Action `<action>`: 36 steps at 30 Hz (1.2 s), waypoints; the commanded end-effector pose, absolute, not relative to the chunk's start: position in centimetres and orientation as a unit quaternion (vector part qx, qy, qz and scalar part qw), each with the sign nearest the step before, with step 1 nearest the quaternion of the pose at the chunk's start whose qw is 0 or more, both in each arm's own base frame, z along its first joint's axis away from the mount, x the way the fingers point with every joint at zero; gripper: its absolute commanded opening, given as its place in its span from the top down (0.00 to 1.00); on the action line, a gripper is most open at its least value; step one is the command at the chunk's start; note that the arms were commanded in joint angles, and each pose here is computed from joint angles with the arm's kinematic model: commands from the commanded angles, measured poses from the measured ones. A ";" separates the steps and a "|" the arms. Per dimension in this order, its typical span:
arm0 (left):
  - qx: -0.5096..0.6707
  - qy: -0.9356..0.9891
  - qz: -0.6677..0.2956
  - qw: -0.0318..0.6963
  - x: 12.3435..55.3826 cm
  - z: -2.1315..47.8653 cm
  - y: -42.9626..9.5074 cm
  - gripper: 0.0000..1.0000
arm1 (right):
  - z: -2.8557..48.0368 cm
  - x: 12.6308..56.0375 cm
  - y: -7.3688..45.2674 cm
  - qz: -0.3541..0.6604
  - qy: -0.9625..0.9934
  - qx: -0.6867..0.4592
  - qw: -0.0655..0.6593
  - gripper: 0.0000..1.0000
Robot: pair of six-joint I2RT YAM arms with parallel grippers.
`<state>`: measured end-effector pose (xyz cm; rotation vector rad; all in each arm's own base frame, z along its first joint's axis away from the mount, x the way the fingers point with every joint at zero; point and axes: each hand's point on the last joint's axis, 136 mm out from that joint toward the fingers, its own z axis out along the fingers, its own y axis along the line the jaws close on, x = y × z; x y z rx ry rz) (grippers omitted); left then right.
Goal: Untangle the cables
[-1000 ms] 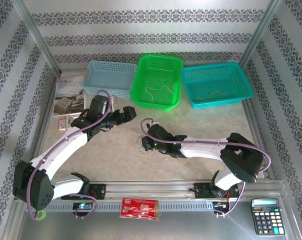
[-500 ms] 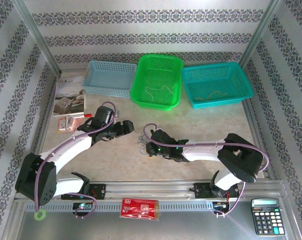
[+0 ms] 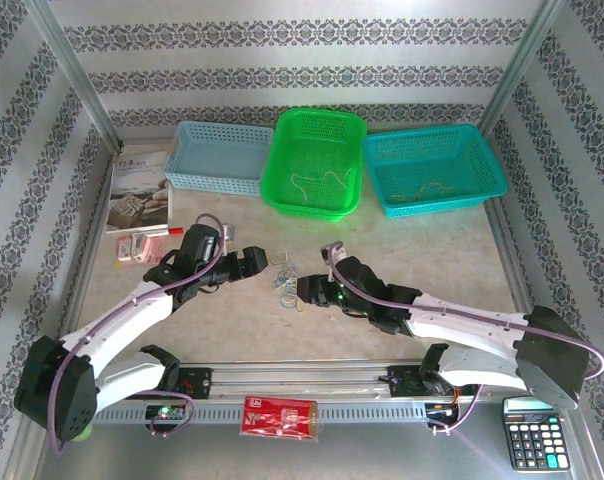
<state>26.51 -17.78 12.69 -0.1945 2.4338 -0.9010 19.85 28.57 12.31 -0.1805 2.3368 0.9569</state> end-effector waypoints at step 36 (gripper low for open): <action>-0.052 0.879 -0.373 0.292 28.0 13.5 -21.2 0.00 | 7.1 21.9 22.3 0.313 0.905 0.031 0.285 0.63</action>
